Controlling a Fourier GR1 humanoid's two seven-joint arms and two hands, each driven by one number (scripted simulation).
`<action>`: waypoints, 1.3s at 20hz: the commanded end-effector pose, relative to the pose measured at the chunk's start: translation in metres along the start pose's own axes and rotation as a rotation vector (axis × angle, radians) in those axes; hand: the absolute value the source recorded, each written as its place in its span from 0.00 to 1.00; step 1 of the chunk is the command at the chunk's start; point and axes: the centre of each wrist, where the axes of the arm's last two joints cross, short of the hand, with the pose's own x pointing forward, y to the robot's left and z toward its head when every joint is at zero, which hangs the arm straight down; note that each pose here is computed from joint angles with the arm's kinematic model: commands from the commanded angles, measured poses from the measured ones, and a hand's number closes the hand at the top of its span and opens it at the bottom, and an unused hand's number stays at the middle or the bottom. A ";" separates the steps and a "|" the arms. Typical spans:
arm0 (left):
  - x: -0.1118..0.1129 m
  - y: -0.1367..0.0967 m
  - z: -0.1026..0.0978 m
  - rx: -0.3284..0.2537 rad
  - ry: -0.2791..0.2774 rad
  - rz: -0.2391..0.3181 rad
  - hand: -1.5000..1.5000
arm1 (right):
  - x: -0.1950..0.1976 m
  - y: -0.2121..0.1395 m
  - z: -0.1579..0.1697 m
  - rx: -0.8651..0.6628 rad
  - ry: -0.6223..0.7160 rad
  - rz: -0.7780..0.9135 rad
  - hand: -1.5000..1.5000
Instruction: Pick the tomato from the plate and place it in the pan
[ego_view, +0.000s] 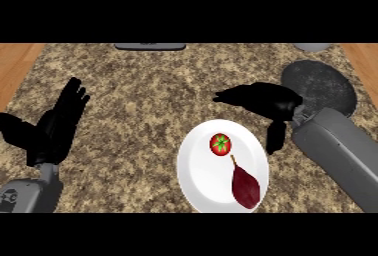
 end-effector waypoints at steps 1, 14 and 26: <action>0.000 -0.006 0.005 0.018 -0.004 0.004 0.50 | 0.006 0.012 -0.011 0.114 0.031 0.058 0.00; -0.004 -0.002 0.000 0.016 0.009 -0.011 0.50 | 0.066 0.024 0.004 0.080 0.122 0.300 0.00; 0.008 -0.012 0.007 0.012 0.008 0.009 0.50 | 0.074 0.041 -0.028 0.085 0.164 0.279 0.00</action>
